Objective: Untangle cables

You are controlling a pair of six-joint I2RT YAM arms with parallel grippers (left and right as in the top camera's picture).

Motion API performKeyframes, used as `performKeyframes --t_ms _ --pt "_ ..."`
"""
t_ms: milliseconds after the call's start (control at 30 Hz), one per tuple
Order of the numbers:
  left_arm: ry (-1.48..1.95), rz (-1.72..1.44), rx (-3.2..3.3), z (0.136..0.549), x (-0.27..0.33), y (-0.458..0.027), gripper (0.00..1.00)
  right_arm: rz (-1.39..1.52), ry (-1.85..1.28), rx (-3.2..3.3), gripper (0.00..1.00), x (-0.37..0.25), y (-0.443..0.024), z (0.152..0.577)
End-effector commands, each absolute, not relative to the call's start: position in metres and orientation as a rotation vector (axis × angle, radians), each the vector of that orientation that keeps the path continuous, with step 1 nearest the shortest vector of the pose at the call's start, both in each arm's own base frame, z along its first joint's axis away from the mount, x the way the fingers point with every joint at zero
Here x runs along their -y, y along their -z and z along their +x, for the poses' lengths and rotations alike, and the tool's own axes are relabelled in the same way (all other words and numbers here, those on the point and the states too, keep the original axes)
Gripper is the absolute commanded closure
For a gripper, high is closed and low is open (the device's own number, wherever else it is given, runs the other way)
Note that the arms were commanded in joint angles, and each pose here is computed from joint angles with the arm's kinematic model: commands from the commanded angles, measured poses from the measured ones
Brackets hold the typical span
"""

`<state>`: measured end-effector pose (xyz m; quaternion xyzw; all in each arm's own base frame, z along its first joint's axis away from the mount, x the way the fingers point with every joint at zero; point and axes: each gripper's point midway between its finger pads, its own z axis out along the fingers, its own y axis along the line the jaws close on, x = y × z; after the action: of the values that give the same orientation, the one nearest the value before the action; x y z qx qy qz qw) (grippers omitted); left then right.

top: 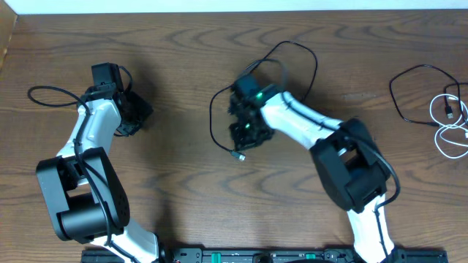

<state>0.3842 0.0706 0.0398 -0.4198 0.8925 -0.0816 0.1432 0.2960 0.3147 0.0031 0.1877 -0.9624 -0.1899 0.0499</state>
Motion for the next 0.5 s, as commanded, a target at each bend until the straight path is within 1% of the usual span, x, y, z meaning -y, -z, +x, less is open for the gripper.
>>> performKeyframes --t_ms 0,100,200,267,367,467 --pt "0.230 -1.223 -2.585 0.381 -0.070 -0.035 0.57 0.516 0.509 2.965 0.80 -0.305 -0.002 0.310" --pt "0.230 -1.223 -2.585 0.381 -0.070 -0.035 0.57 0.493 0.517 3.016 0.73 -0.293 -0.028 0.337" --pt "0.230 -1.223 -2.585 0.381 -0.070 -0.035 0.57 0.399 0.471 3.103 0.66 -0.267 -0.048 0.372" --pt "0.230 -1.223 -2.585 0.381 -0.070 -0.035 0.57 0.325 0.485 3.143 0.57 -0.250 -0.058 0.392" --pt "0.230 -1.223 -2.585 0.381 -0.070 -0.035 0.57 0.201 0.477 3.197 0.45 -0.220 -0.060 0.417" --pt "0.230 -1.223 -2.585 0.381 -0.070 -0.035 0.57 0.007 0.338 3.251 0.34 -0.174 -0.055 0.436"
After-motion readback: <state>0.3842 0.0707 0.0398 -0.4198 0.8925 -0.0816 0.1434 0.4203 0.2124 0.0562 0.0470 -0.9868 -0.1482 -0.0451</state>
